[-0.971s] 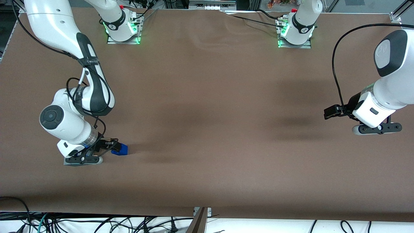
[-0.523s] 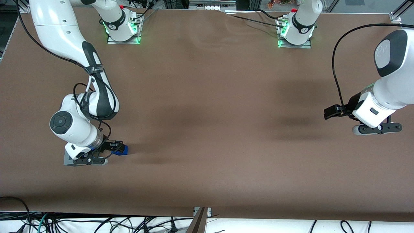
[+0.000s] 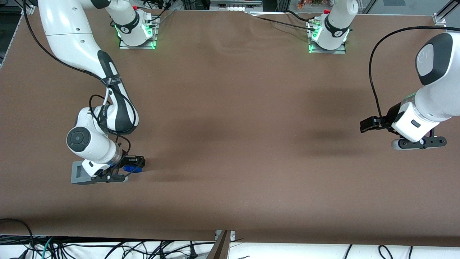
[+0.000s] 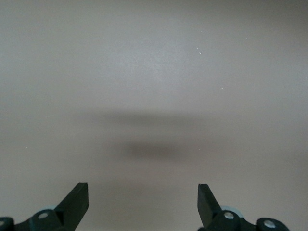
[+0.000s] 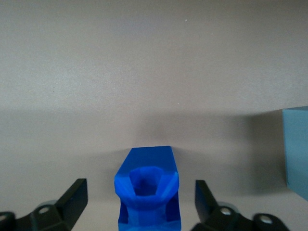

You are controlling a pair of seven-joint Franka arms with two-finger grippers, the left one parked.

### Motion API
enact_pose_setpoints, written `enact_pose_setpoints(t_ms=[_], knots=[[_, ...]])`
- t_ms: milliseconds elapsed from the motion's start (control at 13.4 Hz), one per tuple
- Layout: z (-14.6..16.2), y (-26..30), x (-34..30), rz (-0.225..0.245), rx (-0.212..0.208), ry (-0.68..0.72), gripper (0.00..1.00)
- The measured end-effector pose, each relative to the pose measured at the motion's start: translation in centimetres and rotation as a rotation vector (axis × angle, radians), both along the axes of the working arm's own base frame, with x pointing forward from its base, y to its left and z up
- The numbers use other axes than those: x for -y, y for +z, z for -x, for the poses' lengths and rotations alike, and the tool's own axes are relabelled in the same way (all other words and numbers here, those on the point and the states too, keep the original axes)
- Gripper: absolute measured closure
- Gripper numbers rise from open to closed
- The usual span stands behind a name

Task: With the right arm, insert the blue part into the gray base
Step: 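Close the right gripper on the blue part and lift it, then carry the held blue part over the gray base's recess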

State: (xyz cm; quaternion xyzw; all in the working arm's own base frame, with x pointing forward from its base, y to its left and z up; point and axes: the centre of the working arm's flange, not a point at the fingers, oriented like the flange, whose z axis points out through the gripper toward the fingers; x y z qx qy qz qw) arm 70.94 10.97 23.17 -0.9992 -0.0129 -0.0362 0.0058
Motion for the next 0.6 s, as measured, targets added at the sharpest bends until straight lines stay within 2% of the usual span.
enact_pose_setpoints(t_ms=[75,224,374,598], knots=[[0.0,0.0,0.0,0.001,0.001,0.015,0.04],[-0.1,0.2,0.0,0.002,0.006,0.037,0.3],[-0.3,0.4,0.0,0.002,0.011,0.048,0.5],[-0.7,1.1,0.1,0.002,0.025,0.056,0.5]])
